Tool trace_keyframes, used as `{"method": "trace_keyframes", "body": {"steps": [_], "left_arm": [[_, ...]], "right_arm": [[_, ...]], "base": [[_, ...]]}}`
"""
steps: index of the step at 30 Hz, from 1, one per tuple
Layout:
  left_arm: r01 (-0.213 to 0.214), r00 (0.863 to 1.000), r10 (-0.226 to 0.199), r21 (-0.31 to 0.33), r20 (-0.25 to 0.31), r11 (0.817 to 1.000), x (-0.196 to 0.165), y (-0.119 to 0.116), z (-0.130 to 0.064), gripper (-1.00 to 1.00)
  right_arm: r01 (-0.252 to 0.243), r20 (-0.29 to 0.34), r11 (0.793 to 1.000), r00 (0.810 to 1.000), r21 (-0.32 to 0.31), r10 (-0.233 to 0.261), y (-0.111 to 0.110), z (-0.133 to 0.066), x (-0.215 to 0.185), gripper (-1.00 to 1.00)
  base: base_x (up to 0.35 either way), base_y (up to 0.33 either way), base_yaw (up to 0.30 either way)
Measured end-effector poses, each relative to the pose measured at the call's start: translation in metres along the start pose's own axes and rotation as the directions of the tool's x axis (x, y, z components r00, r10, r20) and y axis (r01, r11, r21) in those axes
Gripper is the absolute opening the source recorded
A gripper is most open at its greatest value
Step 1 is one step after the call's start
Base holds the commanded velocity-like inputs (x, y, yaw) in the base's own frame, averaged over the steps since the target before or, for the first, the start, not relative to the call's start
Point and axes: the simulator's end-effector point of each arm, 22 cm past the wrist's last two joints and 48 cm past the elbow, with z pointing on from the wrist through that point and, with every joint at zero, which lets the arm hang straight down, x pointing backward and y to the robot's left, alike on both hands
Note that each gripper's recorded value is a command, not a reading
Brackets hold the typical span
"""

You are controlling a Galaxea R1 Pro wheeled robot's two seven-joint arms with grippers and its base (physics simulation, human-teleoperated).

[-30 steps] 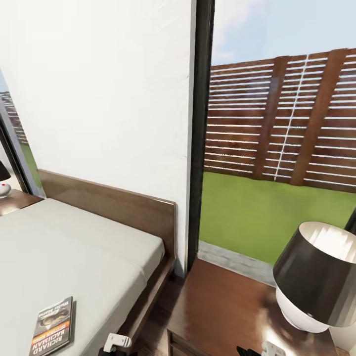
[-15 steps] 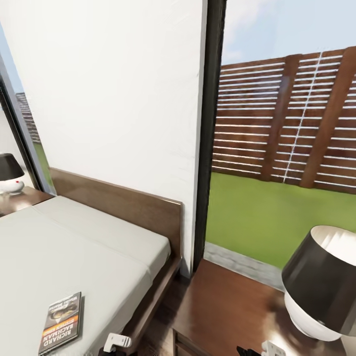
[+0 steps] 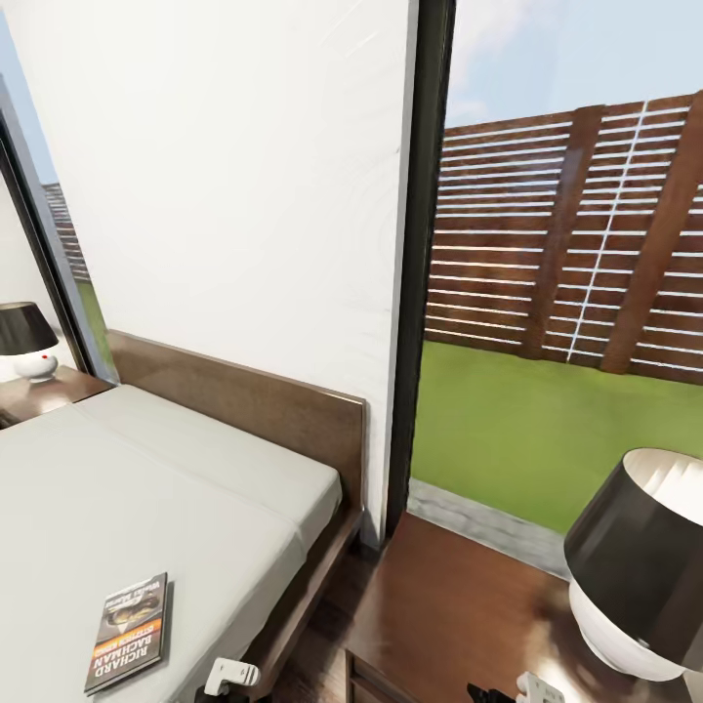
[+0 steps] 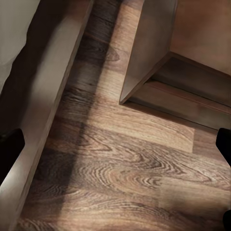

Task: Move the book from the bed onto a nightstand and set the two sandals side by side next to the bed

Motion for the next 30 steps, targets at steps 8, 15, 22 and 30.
{"method": "trace_keyframes", "body": {"steps": [8,15,22,30], "left_arm": [[0.000,1.000,0.000,0.000,0.000,1.000,0.0000,0.0001,0.0000,1.00],[0.000,1.000,0.000,0.000,0.000,1.000,0.0000,0.0000,-0.0001,1.00],[0.000,1.000,0.000,0.000,0.000,1.000,0.0000,0.0000,-0.0001,1.00],[0.000,1.000,0.000,0.000,0.000,1.000,0.0000,0.0000,0.0000,1.00]], "right_arm": [[0.000,0.000,1.000,1.000,0.000,0.000,0.0000,0.0000,0.0000,1.00],[0.000,0.000,1.000,1.000,0.000,0.000,0.0001,-0.0001,0.0000,1.00],[0.000,0.000,1.000,1.000,0.000,0.000,0.0001,-0.0001,0.0000,1.00],[0.000,0.000,1.000,1.000,-0.001,0.000,0.0001,0.0000,0.0000,1.00]], "base": [[0.000,0.000,0.205],[0.053,0.000,0.039],[0.119,0.000,0.002],[0.009,0.000,0.024]]}}
